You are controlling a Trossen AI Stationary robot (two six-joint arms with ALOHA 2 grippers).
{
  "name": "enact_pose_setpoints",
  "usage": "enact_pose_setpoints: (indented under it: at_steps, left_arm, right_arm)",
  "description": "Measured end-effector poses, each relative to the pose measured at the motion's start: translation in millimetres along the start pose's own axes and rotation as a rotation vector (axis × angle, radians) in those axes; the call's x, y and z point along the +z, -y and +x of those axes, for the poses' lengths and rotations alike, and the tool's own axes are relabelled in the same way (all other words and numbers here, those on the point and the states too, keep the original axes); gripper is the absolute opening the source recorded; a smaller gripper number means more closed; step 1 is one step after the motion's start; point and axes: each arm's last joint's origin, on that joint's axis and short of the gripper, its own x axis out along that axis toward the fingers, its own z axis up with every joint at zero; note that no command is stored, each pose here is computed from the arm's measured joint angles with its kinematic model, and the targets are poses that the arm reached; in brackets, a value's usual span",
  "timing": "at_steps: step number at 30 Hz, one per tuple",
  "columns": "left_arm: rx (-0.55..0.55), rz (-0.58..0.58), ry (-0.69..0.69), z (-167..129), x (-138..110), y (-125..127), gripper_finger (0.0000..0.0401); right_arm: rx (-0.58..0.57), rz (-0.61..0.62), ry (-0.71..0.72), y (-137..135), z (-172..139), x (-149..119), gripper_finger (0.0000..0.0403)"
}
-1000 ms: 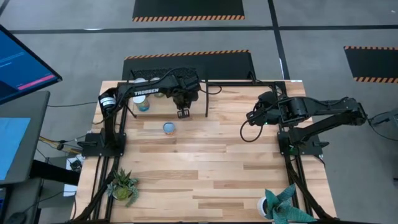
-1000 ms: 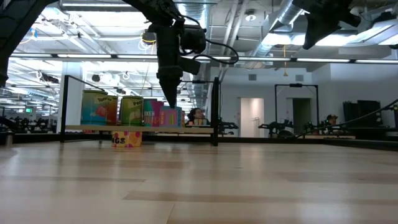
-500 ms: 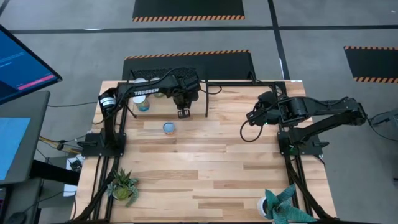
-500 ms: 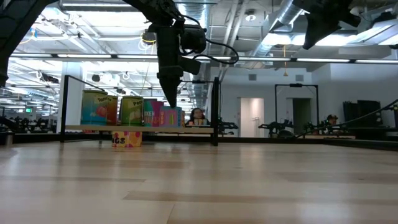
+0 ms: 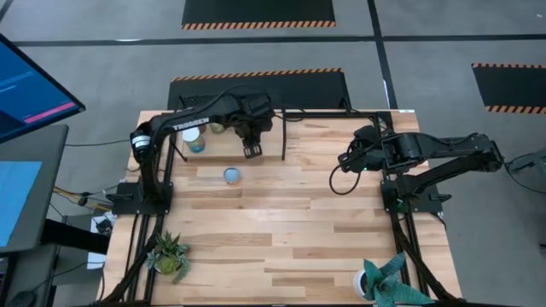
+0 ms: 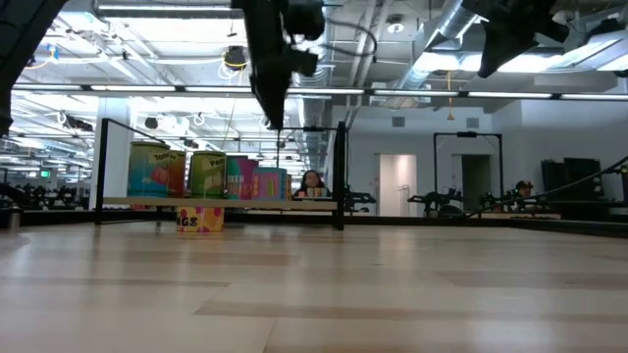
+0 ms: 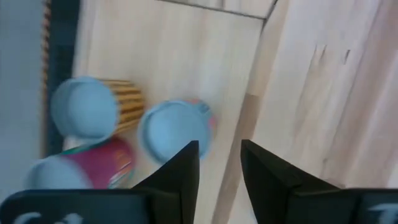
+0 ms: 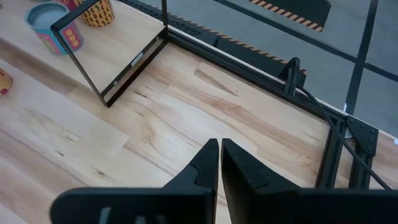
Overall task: Pick and place cans onto a shelf
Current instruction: Put the pineapple rings can on the shelf aligned with the corn can
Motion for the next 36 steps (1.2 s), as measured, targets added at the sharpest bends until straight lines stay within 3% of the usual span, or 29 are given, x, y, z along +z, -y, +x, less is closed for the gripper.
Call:
enact_pose_setpoints:
  at_steps: [3, 6, 12, 16, 20, 25, 36]
  left_arm:
    - [0.077, 0.020, -0.041, -18, -2, -2, 0.0107]
    - [0.127, -0.002, -0.143, -17, -12, -8, 0.0107]
    - [-0.004, -0.011, -0.317, 27, -39, -16, 0.0107]
    - [-0.018, -0.007, -0.359, 52, -51, -16, 0.0107]
    - [-0.007, -0.015, -0.352, 58, -52, -16, 0.0107]
    - [0.023, 0.014, -0.224, 62, -40, -18, 0.0107]
    - [0.043, 0.007, -0.155, 63, -33, -20, 0.0107]
  right_arm:
    - [0.000, 0.000, 0.000, 0, 0, 0, 0.0043]
    - [0.001, 0.000, -0.002, 0, 0, 0, 0.0043]
    - [0.018, 0.001, -0.025, 0, 0, -1, 0.0043]
    - [0.018, 0.000, -0.025, -1, 0, -1, 0.0043]
    - [0.019, 0.001, -0.025, -1, 0, -1, 0.0043]
    - [0.019, 0.006, -0.025, -1, 0, -1, 0.0043]
    - [0.022, 0.012, -0.026, -1, 0, -1, 0.0043]
